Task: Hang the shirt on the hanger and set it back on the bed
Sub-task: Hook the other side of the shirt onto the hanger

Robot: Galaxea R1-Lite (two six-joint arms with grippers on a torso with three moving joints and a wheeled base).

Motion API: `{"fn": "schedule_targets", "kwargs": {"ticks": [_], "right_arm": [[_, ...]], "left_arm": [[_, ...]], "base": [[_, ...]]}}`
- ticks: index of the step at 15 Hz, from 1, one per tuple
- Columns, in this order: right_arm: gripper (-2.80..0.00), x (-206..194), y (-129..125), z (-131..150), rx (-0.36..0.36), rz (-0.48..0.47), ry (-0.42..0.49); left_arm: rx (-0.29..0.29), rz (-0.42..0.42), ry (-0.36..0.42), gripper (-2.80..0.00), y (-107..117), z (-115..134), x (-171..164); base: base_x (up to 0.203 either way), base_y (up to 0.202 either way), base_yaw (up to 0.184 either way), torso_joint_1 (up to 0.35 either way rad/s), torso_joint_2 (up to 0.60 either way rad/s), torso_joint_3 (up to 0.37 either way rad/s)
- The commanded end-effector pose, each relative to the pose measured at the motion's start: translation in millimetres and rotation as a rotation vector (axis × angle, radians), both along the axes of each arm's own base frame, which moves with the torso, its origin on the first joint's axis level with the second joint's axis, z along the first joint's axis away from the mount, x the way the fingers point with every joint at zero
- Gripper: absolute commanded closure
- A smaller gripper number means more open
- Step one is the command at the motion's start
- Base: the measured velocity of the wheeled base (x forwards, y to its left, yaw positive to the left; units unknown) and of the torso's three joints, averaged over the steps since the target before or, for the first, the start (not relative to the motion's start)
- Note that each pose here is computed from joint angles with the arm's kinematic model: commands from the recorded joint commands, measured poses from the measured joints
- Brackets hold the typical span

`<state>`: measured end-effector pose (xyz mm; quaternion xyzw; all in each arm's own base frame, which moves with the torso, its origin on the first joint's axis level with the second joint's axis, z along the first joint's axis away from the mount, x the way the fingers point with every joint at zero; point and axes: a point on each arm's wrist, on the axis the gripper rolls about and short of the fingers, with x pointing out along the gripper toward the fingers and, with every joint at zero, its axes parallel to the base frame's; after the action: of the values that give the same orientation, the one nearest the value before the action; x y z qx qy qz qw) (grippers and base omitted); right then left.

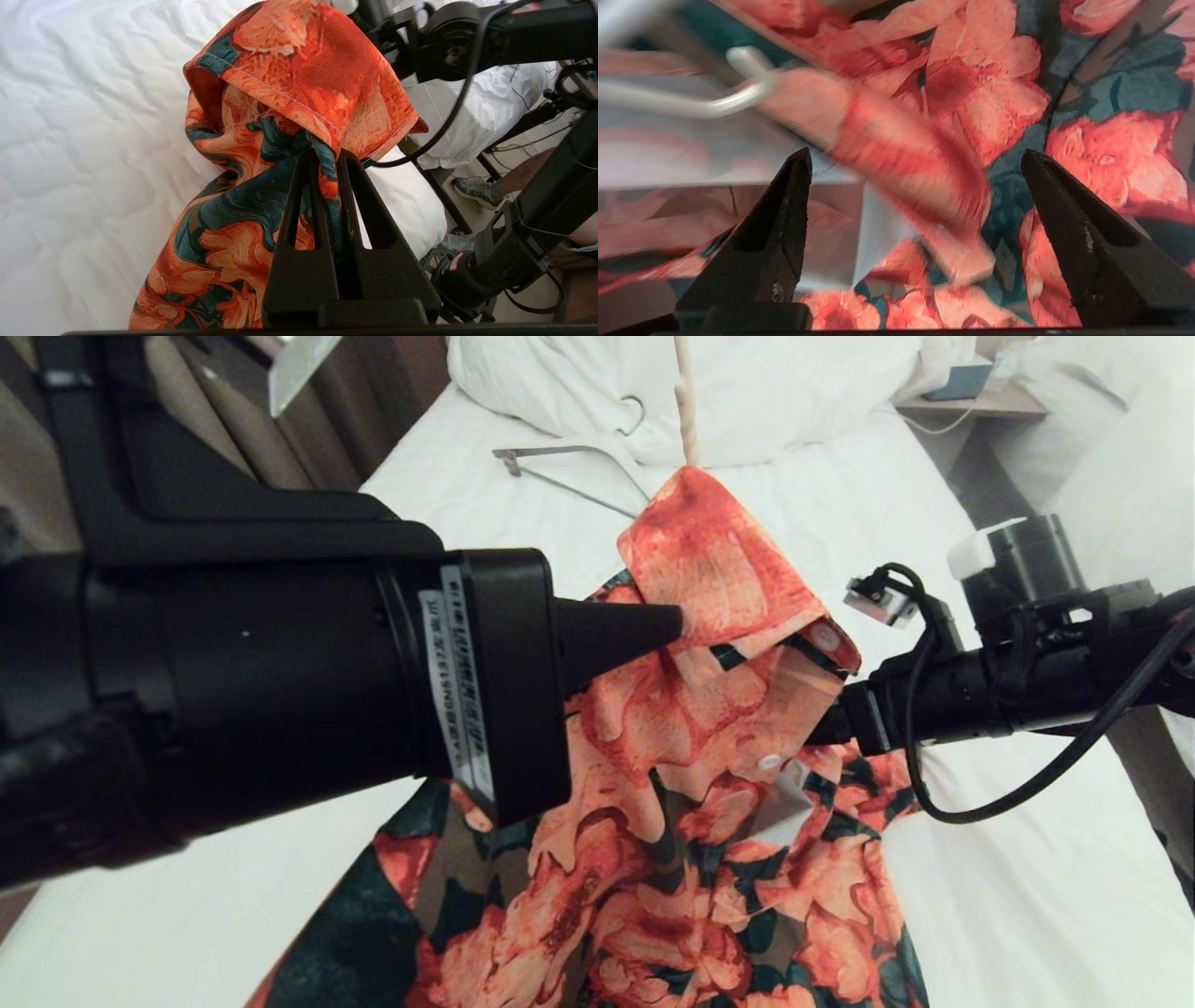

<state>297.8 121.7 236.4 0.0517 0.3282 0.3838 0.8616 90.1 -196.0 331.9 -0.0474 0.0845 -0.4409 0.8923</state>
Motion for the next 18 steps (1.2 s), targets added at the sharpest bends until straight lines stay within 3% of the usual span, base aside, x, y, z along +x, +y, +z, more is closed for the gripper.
{"fn": "schedule_targets", "kwargs": {"ticks": [1, 2, 6, 9, 10, 18], "right_arm": [[-2.80, 3.9, 2.7, -6.4, -0.004, 0.005, 0.016], [0.00, 4.1, 2.7, -7.5, -0.002, 0.005, 0.013], [0.00, 5.2, 2.6, -7.8, 0.014, -0.009, 0.004], [0.00, 11.5, -0.4, 2.7, 0.090, -0.101, -0.037], [0.00, 14.0, -4.3, 4.3, 0.090, -0.142, -0.052], [0.00, 24.1, -35.9, 16.4, 0.097, -0.257, -0.098]], "left_arm": [[0.002, 0.002, 0.001, 0.00, -0.7, -0.5, 0.3], [0.000, 0.002, 0.000, 0.00, 0.1, 0.0, 0.0], [0.000, 0.001, 0.004, 0.00, -1.7, -0.7, 0.7], [-0.100, 0.001, -0.019, 0.00, -10.1, 2.6, 4.0], [-0.104, 0.002, -0.019, 0.00, -13.9, 0.0, 5.9], [-0.039, -0.014, 0.011, 0.00, -34.1, -17.0, 9.7]], "base": [[0.000, 0.000, 0.000, 0.000, 0.00, 0.000], [0.000, 0.000, 0.000, 0.000, 0.00, 0.000], [0.000, 0.000, 0.000, 0.000, 0.00, 0.000], [0.000, 0.000, 0.000, 0.000, 0.00, 0.000], [0.000, 0.000, 0.000, 0.000, 0.00, 0.000], [0.000, 0.000, 0.000, 0.000, 0.00, 0.000]]}}
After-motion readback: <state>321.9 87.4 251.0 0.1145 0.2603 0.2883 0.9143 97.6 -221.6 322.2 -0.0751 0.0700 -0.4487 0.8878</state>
